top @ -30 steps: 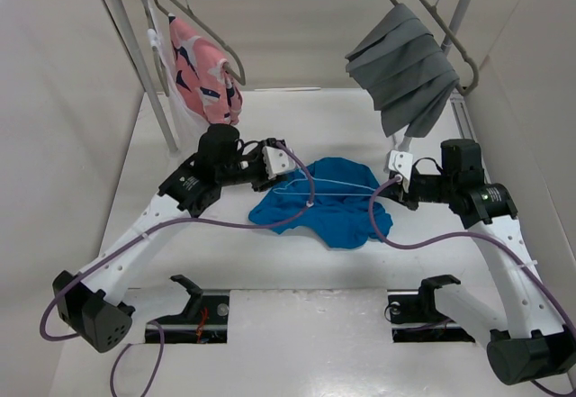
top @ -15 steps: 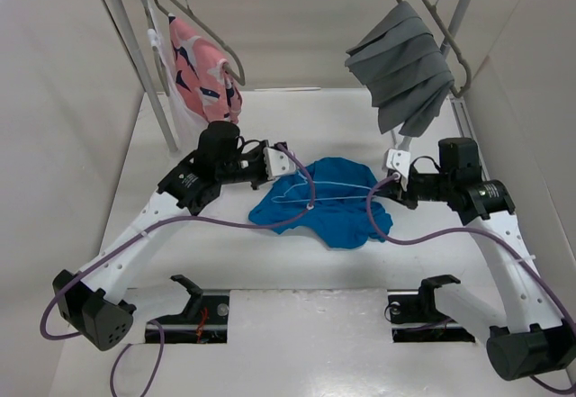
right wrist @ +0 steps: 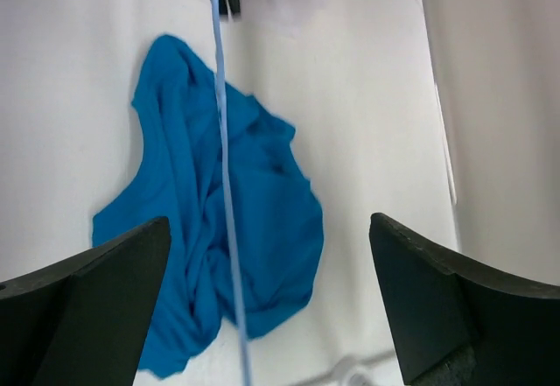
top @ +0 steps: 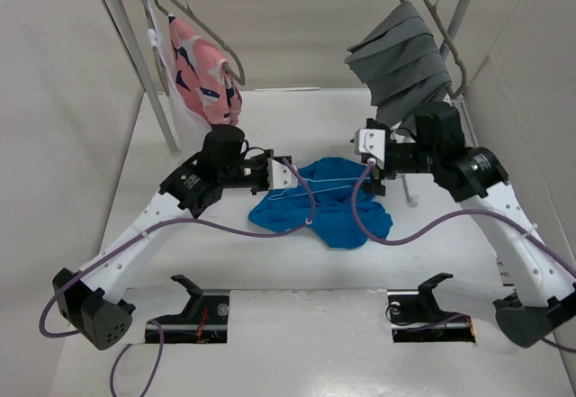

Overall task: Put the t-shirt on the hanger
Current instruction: Place tshirt on hanger

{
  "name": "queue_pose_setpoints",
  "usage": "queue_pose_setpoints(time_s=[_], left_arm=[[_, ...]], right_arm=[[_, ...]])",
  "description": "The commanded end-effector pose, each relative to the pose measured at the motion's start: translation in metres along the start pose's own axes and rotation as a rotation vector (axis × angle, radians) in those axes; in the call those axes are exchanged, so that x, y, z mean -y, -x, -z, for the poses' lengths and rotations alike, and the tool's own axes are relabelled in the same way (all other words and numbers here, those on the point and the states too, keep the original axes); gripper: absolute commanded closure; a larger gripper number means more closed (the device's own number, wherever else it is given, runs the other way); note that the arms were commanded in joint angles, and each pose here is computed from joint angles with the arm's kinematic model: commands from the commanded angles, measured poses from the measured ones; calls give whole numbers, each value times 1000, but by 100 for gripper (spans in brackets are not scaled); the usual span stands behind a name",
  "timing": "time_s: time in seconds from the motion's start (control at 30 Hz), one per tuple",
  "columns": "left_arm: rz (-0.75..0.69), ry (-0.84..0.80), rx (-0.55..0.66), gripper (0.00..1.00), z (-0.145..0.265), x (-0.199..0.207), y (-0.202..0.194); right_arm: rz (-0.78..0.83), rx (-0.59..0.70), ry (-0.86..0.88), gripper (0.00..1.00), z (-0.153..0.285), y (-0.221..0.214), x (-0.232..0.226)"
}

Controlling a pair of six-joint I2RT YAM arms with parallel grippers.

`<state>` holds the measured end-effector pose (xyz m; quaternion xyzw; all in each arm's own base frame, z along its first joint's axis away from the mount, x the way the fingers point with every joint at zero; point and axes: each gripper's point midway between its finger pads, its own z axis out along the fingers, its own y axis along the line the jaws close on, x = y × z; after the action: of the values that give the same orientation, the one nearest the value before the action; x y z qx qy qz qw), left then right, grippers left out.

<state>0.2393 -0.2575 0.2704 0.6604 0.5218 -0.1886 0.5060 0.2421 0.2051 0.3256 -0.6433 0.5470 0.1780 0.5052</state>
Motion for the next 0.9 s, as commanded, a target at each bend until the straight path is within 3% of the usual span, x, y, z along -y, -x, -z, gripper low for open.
queue_pose_setpoints(time_s=[0.0,0.13,0.2,0.37,0.53,0.6,0.63,0.7,0.83,0.87], left_arm=[[-80,7,50,100,2,-8,23],[-61,17,61,100,3,-11,27],[-48,17,61,100,3,-10,27],[-29,39,68,100,5,-12,29],[-16,50,80,100,8,-11,32],[-11,45,74,100,7,-9,29],[-16,50,80,100,7,-11,30],[-1,38,81,100,5,-7,28],[19,50,95,100,6,-8,31],[14,56,101,100,6,-9,33]], right_arm=[[86,39,57,0,-34,29,4],[96,6,127,0,-77,25,-2],[90,48,167,2,-91,24,-7],[15,74,244,11,-116,7,-26],[-57,82,200,30,-136,-14,-25],[-108,63,204,39,-144,-30,-29],[-113,68,187,50,-143,-30,-23],[-130,68,187,61,-148,-33,-24],[-139,60,181,100,-151,-36,-23],[-149,52,178,100,-150,-42,-23]])
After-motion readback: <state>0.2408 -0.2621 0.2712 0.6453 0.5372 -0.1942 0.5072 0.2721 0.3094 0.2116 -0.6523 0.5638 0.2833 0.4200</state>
